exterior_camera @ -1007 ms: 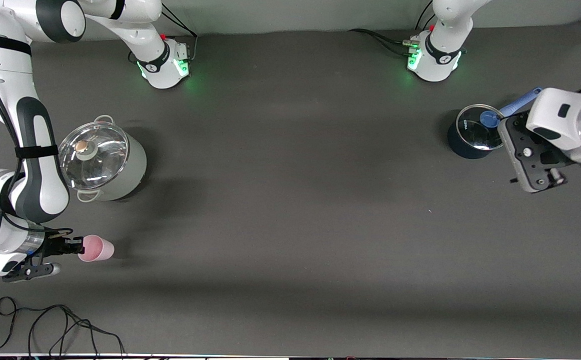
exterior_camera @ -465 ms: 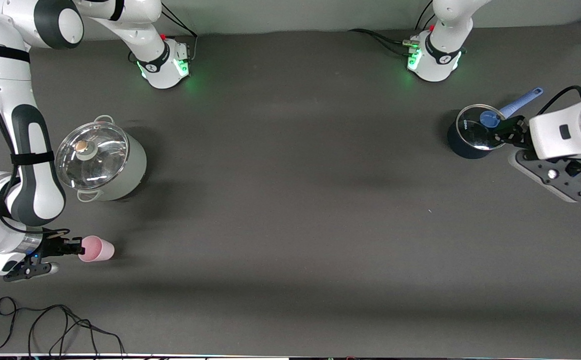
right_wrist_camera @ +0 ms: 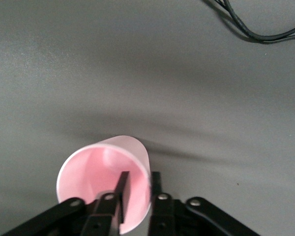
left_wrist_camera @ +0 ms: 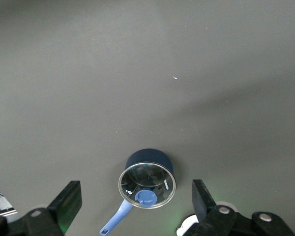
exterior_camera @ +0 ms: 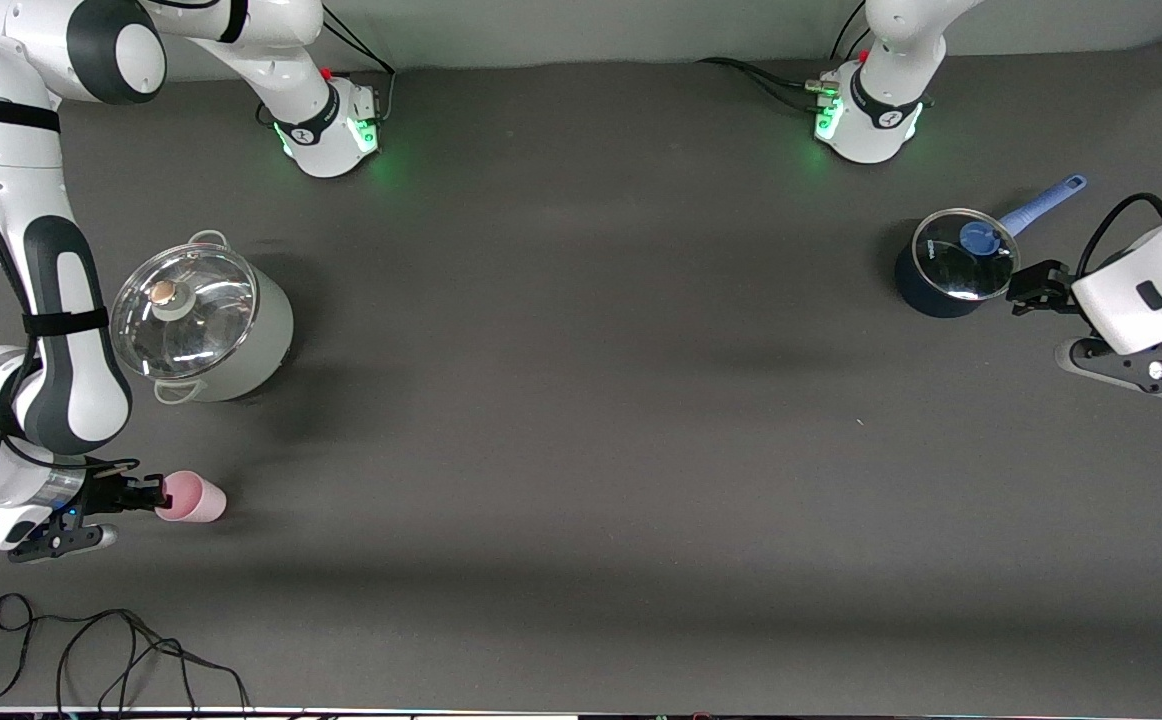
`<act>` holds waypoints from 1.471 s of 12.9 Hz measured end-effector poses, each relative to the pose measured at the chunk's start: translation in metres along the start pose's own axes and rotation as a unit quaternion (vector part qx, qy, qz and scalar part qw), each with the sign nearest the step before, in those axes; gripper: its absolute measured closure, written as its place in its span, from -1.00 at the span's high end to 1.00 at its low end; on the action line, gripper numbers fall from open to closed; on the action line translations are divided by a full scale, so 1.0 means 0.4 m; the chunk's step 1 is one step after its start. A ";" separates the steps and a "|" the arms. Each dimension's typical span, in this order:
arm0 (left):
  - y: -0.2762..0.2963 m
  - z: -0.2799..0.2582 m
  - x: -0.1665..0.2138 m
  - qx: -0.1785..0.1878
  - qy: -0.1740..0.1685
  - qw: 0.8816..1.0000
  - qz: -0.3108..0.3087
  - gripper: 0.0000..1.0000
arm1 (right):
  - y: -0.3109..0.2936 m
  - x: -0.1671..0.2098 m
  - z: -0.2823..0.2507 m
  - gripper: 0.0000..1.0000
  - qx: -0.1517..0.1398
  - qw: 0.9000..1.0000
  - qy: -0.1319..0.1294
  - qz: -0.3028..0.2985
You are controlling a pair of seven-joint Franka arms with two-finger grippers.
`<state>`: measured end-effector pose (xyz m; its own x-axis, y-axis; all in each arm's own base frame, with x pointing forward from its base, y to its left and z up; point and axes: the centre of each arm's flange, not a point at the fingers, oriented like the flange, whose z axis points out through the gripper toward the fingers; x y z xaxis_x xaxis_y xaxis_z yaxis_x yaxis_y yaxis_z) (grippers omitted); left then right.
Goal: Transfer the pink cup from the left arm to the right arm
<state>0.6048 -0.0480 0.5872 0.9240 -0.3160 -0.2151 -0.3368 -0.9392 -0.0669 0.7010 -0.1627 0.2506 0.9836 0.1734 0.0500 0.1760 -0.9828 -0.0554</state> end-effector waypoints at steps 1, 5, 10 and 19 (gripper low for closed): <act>0.000 0.001 0.001 0.000 0.000 1.000 -0.002 1.00 | 0.000 0.001 -0.002 -0.19 0.000 1.000 0.001 0.000; 0.014 0.004 0.007 -0.002 -0.001 1.000 -0.002 1.00 | -0.003 0.003 -0.034 0.58 0.002 1.000 0.000 -0.001; 0.022 0.011 0.010 -0.002 -0.005 1.000 -0.001 1.00 | -0.013 -0.020 -0.218 0.99 0.018 1.000 -0.023 -0.001; 0.018 0.064 0.013 0.006 -0.056 0.998 -0.030 1.00 | -0.058 -0.210 -0.747 1.00 0.029 0.998 -0.030 0.045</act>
<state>0.6025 -0.0530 0.5607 0.9166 -0.2425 -0.3178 -0.2852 -0.9538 -0.0949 0.6024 -0.1734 0.5456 0.9958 0.0896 -0.0172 0.0871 -0.9895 -0.1153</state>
